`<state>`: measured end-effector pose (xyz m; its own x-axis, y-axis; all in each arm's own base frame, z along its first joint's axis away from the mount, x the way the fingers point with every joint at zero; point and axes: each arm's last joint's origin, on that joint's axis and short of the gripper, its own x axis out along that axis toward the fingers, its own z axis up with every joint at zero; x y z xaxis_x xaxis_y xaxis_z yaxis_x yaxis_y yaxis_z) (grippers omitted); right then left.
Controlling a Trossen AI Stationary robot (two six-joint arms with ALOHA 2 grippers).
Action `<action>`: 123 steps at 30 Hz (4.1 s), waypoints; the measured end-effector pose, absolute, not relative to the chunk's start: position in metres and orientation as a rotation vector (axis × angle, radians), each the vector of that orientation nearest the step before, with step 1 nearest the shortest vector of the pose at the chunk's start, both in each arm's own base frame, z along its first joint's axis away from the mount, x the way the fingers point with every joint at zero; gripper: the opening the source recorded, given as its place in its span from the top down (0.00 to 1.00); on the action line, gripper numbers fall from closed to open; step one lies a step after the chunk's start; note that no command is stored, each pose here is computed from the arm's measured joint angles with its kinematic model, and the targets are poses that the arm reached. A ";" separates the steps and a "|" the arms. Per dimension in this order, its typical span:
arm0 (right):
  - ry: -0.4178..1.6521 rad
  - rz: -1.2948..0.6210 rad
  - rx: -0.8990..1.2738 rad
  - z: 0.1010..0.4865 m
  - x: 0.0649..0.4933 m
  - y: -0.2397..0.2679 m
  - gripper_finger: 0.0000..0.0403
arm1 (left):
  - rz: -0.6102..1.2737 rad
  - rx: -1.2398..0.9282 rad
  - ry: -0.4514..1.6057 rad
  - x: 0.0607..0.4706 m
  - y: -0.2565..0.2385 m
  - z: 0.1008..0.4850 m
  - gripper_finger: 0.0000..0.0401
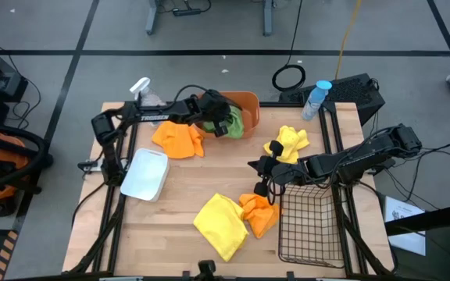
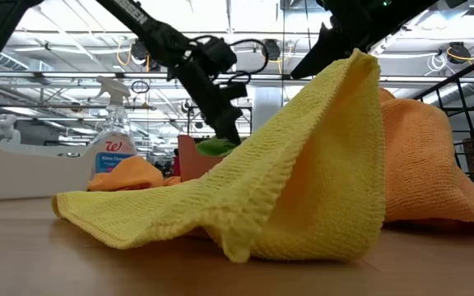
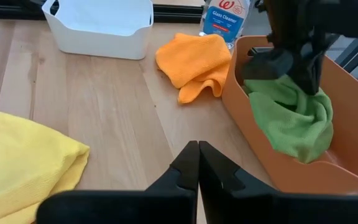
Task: Sort microfiber towel by color & place in baskets
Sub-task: Put the green microfiber cloth into the orange bin, then put the bottom yellow microfiber cloth into the black wire basket
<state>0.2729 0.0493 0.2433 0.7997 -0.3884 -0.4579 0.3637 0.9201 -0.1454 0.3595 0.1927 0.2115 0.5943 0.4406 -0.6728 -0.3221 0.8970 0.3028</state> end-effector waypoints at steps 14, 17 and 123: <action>0.496 -0.410 -0.054 0.244 0.273 0.049 1.00 | 0.438 -0.068 0.838 0.359 0.220 0.168 0.99; 0.495 -0.411 -0.053 0.244 0.273 0.049 1.00 | 0.451 -0.132 0.815 0.358 0.226 0.164 0.99; 0.499 -0.414 -0.032 0.243 0.273 0.049 1.00 | 0.384 -0.134 0.959 0.349 0.157 0.241 0.58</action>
<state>0.2728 0.0488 0.2433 0.7971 -0.3932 -0.4584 0.3780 0.9168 -0.1291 0.3495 0.1566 0.2409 0.5133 0.2594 -0.8181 -0.3769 0.9245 0.0567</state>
